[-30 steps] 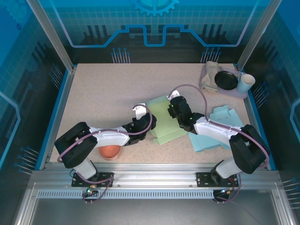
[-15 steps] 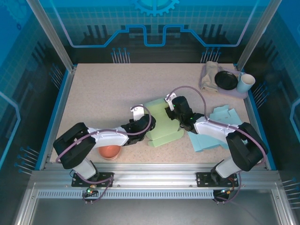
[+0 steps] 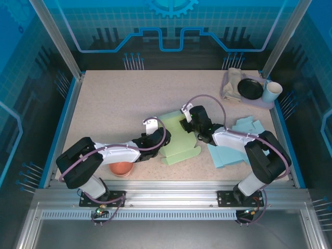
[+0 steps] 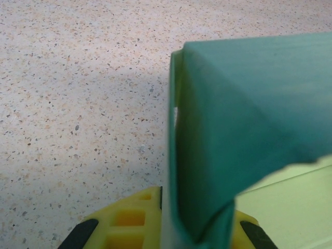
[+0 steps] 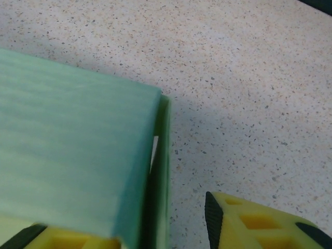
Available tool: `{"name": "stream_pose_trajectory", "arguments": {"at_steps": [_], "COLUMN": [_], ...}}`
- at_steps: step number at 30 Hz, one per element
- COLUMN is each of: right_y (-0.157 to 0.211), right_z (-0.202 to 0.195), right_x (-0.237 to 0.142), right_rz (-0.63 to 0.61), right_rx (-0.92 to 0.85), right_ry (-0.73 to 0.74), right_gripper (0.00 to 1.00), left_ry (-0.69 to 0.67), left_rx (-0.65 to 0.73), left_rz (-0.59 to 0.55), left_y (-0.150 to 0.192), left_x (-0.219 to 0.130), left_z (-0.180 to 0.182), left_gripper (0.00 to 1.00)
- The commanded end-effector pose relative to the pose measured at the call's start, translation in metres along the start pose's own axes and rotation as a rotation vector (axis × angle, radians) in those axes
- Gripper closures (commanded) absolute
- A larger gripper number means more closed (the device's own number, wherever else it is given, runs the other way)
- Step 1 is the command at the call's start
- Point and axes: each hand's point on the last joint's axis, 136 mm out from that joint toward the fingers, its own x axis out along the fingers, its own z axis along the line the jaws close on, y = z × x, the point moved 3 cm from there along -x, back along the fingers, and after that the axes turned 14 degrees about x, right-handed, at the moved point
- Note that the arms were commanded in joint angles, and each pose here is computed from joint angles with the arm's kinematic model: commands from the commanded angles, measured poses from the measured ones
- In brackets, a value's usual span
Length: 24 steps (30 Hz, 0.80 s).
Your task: Fold the paper box
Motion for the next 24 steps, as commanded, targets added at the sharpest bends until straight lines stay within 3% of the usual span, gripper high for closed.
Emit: {"name": "stream_pose_trajectory", "arguments": {"at_steps": [1,5,10,17,20,24], "right_y": [-0.002,0.002,0.005,0.003,0.001,-0.003], "right_z": [-0.016,-0.022,-0.045,-0.067,-0.049,-0.013], "right_x": [0.008,0.010,0.007,0.003,0.010,0.011], "right_rz": [0.013,0.028,0.044,0.048,0.031,0.011], "right_rx": [0.038,0.042,0.086,0.142,0.073,0.024], "right_ry": [0.057,0.093,0.247,0.453,0.368,0.143], "right_gripper": [0.57,0.59,0.66,0.65,0.61,0.58], "left_ry": [-0.013,-0.020,-0.069,-0.153,-0.141,-0.140], "left_rx": [-0.015,-0.013,0.006,0.030,0.038,0.045], "left_rz": [-0.006,-0.004,0.003,-0.004,-0.007,-0.008], "left_y": [-0.001,0.000,0.000,-0.003,-0.004,-0.004], "left_x": [-0.004,-0.004,-0.003,-0.005,-0.005,-0.002], "left_z": [0.006,0.007,0.013,0.026,0.025,0.022], "left_gripper": [0.97,0.97,0.97,0.97,0.97,0.97]}}
